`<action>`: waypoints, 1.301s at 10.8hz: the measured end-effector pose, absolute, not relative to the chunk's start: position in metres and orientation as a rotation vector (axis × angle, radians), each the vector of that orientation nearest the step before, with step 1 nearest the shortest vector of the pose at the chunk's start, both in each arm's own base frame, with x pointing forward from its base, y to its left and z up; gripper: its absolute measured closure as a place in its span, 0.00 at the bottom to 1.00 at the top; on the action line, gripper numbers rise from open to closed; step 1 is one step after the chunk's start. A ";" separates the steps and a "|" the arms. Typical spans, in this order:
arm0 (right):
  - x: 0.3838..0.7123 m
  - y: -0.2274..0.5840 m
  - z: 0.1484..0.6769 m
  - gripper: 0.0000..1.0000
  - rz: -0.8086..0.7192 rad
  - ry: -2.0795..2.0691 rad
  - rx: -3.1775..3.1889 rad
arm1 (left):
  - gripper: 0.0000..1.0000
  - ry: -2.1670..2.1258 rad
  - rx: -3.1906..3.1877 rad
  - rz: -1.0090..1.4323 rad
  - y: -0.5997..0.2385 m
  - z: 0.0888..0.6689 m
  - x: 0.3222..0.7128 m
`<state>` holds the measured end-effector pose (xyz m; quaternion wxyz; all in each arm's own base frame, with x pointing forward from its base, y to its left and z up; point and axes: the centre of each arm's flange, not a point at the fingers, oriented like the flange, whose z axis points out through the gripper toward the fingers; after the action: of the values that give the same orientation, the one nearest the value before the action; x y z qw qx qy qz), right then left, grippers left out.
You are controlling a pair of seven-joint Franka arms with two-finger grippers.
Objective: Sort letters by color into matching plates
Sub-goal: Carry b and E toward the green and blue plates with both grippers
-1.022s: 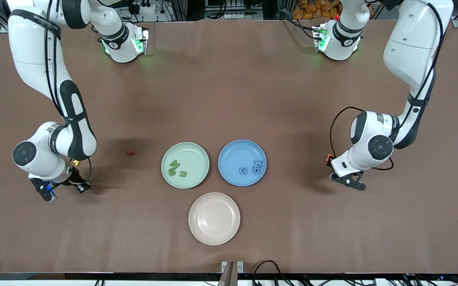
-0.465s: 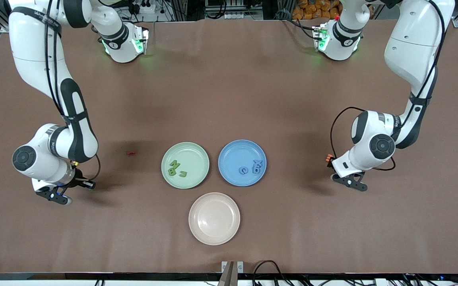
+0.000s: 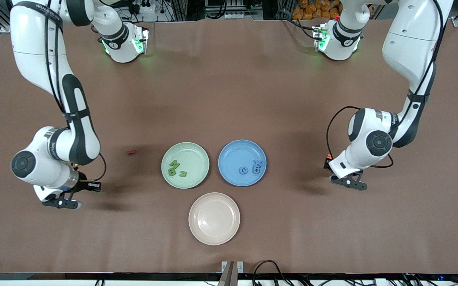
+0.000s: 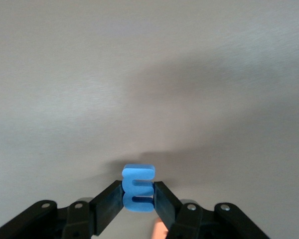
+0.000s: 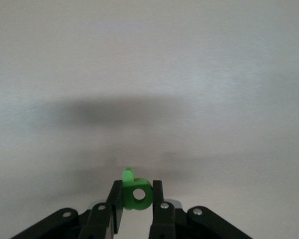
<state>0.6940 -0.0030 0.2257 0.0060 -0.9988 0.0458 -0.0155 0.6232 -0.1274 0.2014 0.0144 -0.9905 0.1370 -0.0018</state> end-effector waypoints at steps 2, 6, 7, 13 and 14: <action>0.697 0.032 0.227 0.73 -0.051 0.002 -3.140 | 0.67 0.363 -3.094 -0.009 -0.155 0.202 0.617; 0.692 0.118 0.235 0.73 0.003 -0.220 -3.127 | 0.67 0.250 -3.118 -0.010 -0.196 0.202 0.606; 0.689 0.141 0.240 0.73 0.033 -0.273 -3.120 | 0.67 0.208 -3.136 -0.004 -0.210 0.203 0.601; 0.657 0.251 0.245 0.73 0.089 -0.451 -3.097 | 0.67 -0.043 -3.260 0.004 -0.279 0.234 0.585; 0.649 0.272 0.244 0.73 0.097 -0.469 -3.090 | 0.67 -0.102 -3.270 0.005 -0.289 0.239 0.582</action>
<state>0.6486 0.2721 0.2440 0.0071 -0.9882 -0.1500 0.0310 0.5822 -0.2891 0.2387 -0.0649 -0.9974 -0.0310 0.0014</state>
